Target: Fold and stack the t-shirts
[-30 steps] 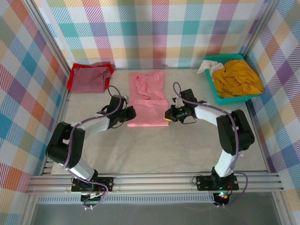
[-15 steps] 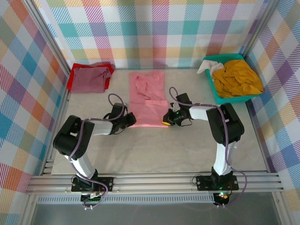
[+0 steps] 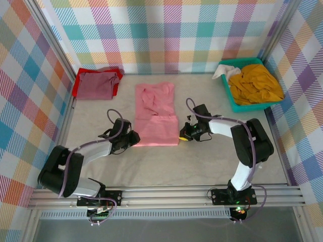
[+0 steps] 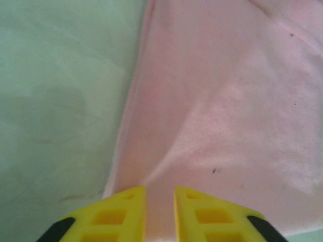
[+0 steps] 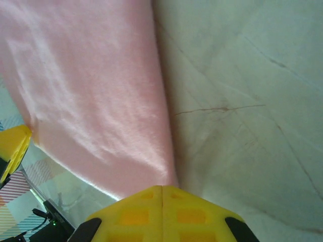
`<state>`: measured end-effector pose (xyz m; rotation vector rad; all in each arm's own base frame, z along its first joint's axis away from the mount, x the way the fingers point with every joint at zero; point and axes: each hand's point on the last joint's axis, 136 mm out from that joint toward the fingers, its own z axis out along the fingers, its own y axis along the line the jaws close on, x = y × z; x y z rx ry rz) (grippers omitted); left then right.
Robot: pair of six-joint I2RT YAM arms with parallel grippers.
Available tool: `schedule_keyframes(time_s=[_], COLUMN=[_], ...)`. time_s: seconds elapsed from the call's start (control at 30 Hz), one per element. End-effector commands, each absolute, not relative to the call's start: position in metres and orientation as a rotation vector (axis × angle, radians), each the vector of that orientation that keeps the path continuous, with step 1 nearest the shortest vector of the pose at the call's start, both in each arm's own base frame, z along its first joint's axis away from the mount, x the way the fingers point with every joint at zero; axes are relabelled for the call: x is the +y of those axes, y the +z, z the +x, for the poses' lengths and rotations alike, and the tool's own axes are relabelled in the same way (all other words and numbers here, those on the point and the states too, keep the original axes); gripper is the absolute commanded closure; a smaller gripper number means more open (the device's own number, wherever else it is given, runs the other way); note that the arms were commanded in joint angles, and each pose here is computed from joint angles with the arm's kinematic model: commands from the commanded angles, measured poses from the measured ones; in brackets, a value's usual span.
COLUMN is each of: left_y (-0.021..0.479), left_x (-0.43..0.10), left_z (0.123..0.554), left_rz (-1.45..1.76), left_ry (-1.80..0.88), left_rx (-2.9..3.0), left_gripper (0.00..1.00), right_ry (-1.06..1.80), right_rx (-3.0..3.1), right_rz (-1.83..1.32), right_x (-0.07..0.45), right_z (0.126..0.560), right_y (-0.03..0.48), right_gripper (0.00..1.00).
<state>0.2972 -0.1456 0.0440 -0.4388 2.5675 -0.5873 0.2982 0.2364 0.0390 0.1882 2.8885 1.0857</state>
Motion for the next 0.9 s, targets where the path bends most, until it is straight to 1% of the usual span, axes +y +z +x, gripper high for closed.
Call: schedule_keyframes(time_s=[0.0,0.1,0.13,0.2,0.23,0.27,0.3,0.43,0.57,0.87], left_y=[0.049,0.038,0.036,0.032,0.030,0.033,0.032,0.033,0.035,0.029], left_x=[-0.125,-0.120,-0.122,-0.124,-0.124,-0.127,-0.127,-0.131,-0.135,-0.142], left_z=[0.281,0.263,0.260,0.259,0.257,0.265,0.266,0.272,0.278,0.285], left_rz=[-0.562,-0.658,-0.671,-0.685,-0.687,-0.682,-0.678,-0.656,-0.632,-0.595], left_ry=[-0.477,-0.473,-0.492,-0.519,-0.518,-0.541,-0.543,-0.558,-0.571,-0.563], left_rx=[2.636,2.696,2.701,2.697,2.706,2.677,2.678,2.671,2.669,2.695], left_gripper=[0.76,0.72,0.68,0.67,0.65,0.62,0.62,0.62,0.61,0.61], right_ry=[1.067,1.054,1.055,1.058,1.060,1.060,1.064,1.056,1.032,1.038], right_rx=[2.842,2.832,2.830,2.830,2.829,2.829,2.832,2.824,2.820,2.821], right_rz=[0.138,0.125,0.122,0.120,0.118,0.117,0.115,0.101,0.097,0.110], right_x=[0.237,0.237,0.237,0.237,0.238,0.238,0.239,0.239,0.236,0.235], right_z=[0.306,0.309,0.309,0.309,0.309,0.309,0.309,0.309,0.310,0.306], right_y=[0.064,0.066,0.066,0.064,0.063,0.062,0.061,0.062,0.062,0.058], right_gripper=[1.00,1.00,1.00,1.00,0.98,0.95,0.93,0.92,0.86,0.83])
